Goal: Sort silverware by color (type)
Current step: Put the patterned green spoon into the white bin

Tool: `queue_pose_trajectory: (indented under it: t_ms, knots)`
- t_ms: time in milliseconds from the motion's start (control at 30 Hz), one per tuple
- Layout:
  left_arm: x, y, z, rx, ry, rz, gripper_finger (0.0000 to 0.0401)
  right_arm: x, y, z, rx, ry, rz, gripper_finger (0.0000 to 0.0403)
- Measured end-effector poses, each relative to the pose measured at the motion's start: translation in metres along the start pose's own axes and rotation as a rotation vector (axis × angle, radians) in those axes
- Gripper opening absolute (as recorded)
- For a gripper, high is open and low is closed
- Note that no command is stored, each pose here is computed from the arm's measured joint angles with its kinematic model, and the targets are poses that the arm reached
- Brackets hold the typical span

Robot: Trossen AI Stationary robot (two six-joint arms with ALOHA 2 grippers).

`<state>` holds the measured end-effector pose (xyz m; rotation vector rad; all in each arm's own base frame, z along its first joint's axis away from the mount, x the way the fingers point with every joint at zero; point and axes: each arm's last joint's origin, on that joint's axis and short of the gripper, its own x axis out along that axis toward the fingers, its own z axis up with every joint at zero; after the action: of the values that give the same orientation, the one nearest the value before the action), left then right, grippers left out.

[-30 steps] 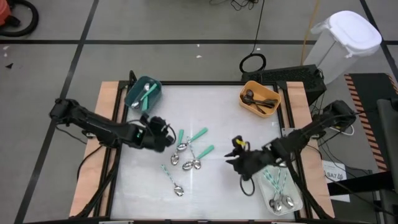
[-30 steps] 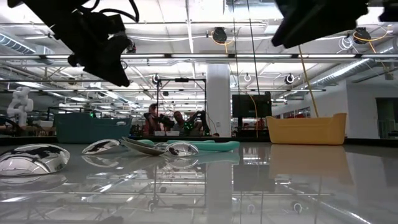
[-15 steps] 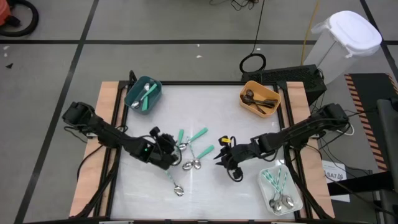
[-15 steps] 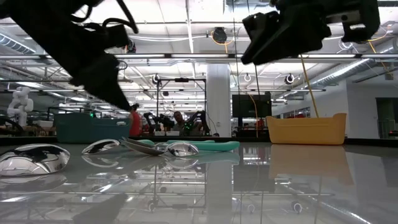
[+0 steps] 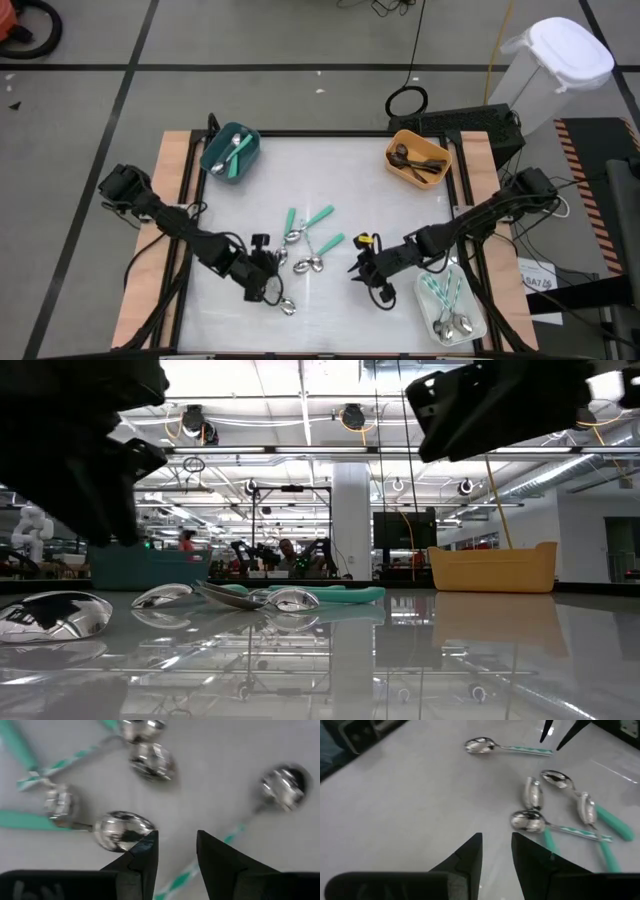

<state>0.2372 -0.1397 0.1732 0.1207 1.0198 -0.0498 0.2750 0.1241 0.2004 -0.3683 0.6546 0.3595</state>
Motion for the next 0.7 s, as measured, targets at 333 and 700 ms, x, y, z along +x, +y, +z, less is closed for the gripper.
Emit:
queue_pose_trajectory:
  t_ms: [333,700]
  knots:
    - [0.019,-0.014,-0.007,0.160,0.067,-0.101,0.0133,-0.004,0.024,0.004,0.021,-0.012,0.059,0.0098]
    - [0.046,-0.023,-0.013,0.206,0.121,-0.157,0.0101,-0.005,0.032,0.005,0.020,-0.023,0.079,0.0098]
